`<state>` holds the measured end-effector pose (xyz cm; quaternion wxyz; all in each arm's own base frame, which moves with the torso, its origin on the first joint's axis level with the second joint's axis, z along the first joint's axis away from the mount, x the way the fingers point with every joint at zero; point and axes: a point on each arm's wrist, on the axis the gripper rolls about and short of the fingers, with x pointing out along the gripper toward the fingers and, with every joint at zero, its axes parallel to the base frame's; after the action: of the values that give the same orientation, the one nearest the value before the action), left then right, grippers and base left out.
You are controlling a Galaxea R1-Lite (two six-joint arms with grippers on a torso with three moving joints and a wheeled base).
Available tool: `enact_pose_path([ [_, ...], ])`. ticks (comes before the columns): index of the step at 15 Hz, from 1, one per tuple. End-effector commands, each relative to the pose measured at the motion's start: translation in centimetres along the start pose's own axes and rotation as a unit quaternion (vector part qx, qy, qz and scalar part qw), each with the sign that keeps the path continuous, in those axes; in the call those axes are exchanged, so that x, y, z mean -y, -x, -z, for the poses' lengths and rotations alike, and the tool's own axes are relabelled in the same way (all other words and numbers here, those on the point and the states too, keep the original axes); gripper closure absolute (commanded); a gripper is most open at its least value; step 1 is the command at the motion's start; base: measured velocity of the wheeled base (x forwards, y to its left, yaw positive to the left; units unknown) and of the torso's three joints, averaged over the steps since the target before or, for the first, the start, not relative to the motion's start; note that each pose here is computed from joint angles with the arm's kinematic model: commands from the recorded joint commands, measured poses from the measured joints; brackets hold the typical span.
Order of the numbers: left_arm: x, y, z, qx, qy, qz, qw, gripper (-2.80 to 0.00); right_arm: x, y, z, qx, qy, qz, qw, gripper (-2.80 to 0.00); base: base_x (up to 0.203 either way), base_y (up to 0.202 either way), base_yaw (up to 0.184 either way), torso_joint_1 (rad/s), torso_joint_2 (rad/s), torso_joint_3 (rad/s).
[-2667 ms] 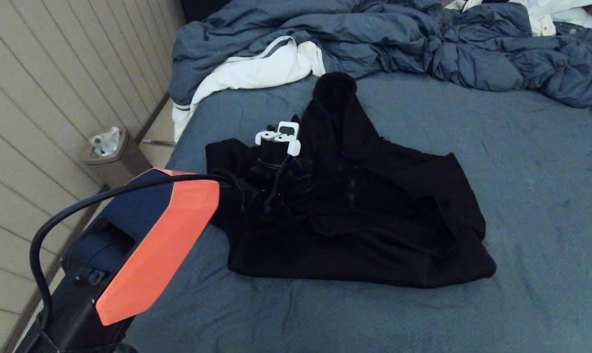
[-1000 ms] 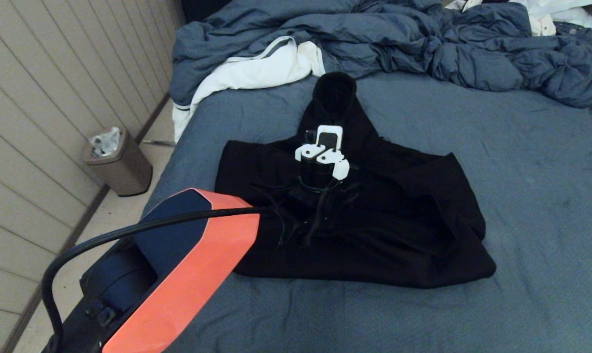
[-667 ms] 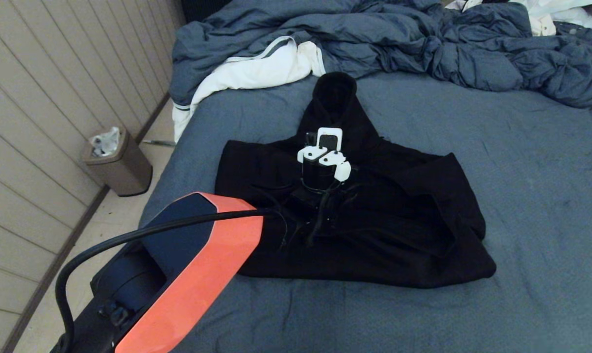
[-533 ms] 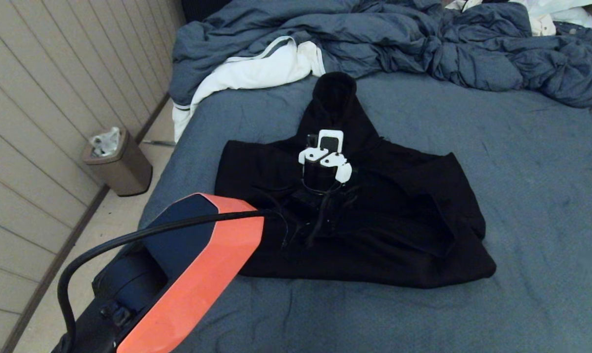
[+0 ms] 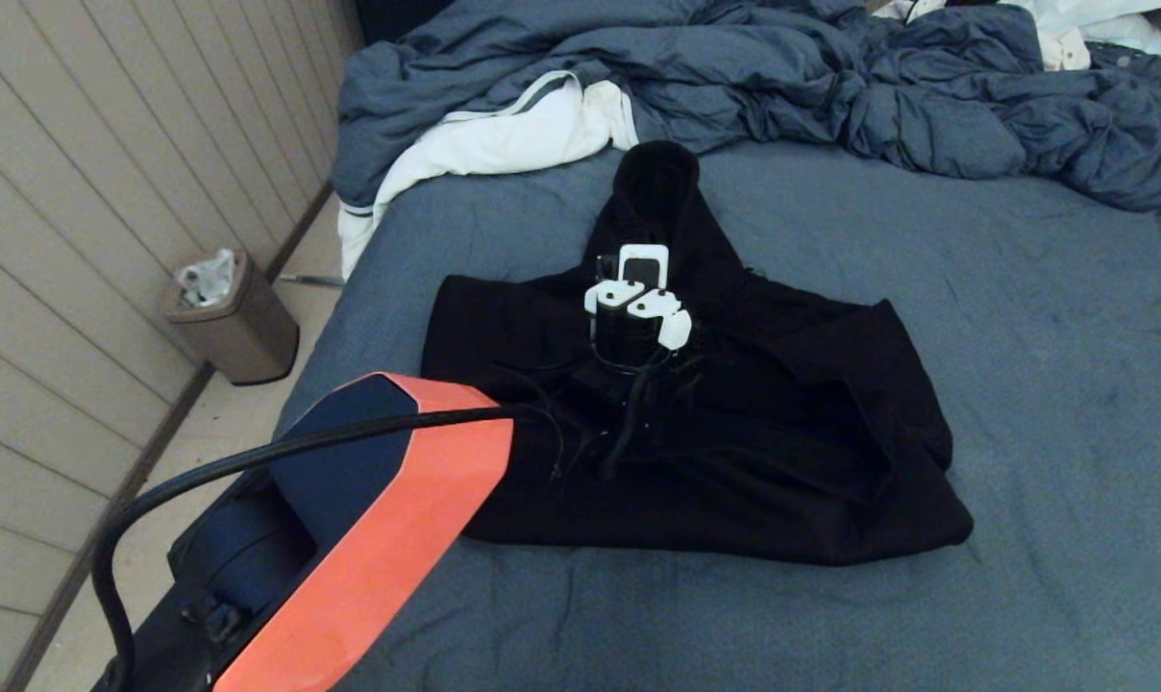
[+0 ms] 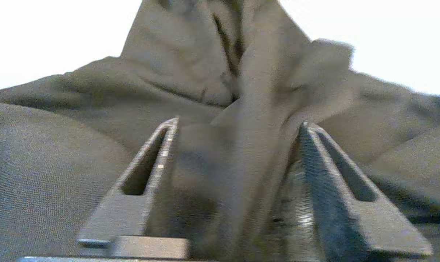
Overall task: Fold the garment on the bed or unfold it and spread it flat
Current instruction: Fold the black sweatshirt
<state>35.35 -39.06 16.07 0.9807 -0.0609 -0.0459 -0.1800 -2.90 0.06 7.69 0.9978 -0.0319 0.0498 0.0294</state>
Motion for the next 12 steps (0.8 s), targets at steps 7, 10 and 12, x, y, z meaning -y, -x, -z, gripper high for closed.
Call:
enact_pose_path([
  [7,4.2,5.7,-2.2,-0.022,0.036,0.06,0.9973,-2.8,0.0,0.0,0.0,-0.001,0.0,-0.001,1.0,0.0,0.0,0.0,0.0,0.0,0.0,0.0],
  [10,3.1,7.7,-8.5,0.009,0.061,0.063,0.9961,-2.8,0.0,0.0,0.0,-0.001,0.0,-0.001,1.0,0.0,0.0,0.0,0.0,0.0,0.0,0.0],
  [12,1.1,9.4,-12.7,-0.002,0.056,0.063,0.9964,-2.8,0.0,0.0,0.0,-0.001,0.0,-0.001,1.0,0.0,0.0,0.0,0.0,0.0,0.0,0.0],
])
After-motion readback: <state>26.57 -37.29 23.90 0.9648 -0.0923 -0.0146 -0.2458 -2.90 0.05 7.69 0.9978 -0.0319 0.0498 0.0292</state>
